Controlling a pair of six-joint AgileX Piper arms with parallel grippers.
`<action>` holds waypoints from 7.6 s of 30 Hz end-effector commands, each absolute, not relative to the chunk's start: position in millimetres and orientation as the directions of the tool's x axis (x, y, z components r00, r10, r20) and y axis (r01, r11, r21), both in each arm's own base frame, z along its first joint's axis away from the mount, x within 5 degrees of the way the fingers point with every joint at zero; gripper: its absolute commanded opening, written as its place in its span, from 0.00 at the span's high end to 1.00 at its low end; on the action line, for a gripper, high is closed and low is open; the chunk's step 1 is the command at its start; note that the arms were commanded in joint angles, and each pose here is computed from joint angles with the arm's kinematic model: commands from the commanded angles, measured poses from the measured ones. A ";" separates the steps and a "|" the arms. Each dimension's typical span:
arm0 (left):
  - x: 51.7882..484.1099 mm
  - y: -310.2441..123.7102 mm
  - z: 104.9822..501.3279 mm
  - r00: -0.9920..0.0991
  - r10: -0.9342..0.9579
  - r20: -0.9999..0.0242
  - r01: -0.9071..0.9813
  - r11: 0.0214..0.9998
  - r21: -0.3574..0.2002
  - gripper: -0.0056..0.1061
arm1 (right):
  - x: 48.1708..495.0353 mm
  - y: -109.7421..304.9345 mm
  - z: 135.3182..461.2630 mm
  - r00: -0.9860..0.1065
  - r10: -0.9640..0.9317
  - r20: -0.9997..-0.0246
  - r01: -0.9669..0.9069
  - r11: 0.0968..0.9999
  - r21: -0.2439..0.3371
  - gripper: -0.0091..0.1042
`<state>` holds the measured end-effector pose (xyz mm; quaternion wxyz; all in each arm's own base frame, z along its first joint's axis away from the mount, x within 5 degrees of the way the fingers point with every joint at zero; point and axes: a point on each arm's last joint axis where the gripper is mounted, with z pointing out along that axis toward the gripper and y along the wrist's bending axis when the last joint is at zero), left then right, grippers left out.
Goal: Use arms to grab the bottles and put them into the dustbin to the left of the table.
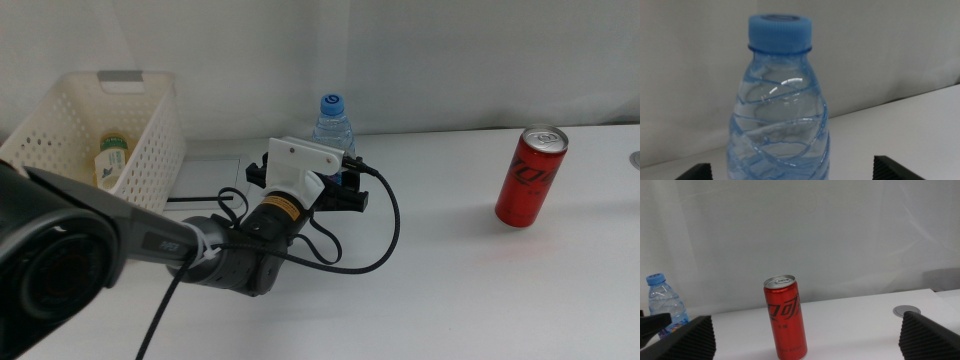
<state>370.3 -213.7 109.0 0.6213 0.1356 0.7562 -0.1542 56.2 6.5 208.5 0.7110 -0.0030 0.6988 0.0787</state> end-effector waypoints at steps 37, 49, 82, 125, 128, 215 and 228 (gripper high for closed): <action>422.7 -224.9 80.1 -0.266 -0.016 -0.964 0.333 0.937 -0.108 0.98 | 55.4 6.0 199.2 0.026 0.093 -0.995 -0.111 0.990 0.090 0.01; 423.9 -213.5 173.7 -0.186 0.055 -0.981 0.362 0.932 -0.016 0.98 | 55.4 6.0 199.2 0.026 0.093 -0.995 -0.111 0.990 0.090 0.01; 318.7 -4.7 400.2 -0.397 0.087 -0.914 0.098 0.994 0.052 0.98 | 55.4 6.0 199.2 0.026 0.093 -0.995 -0.111 0.990 0.090 0.01; 407.9 41.1 250.0 -0.760 -0.093 -0.643 -0.131 0.991 0.011 0.98 | 55.4 6.0 199.3 0.027 0.093 -0.995 -0.112 0.990 0.090 0.01; 409.5 41.3 251.3 -0.746 -0.086 -0.660 -0.128 0.992 0.014 0.98 | 55.4 6.0 199.3 0.027 0.093 -0.995 -0.112 0.990 0.090 0.01; 155.0 -65.8 343.9 -0.435 0.071 -0.897 0.350 0.932 -0.096 0.13 | 191.6 29.7 257.5 -0.627 -0.110 -0.772 -0.202 0.979 0.024 0.01; 155.0 -65.8 343.9 -0.435 0.071 -0.897 0.350 0.932 -0.096 0.13 | 185.9 48.3 192.0 -0.461 -0.166 -0.872 -0.235 0.970 -0.060 0.01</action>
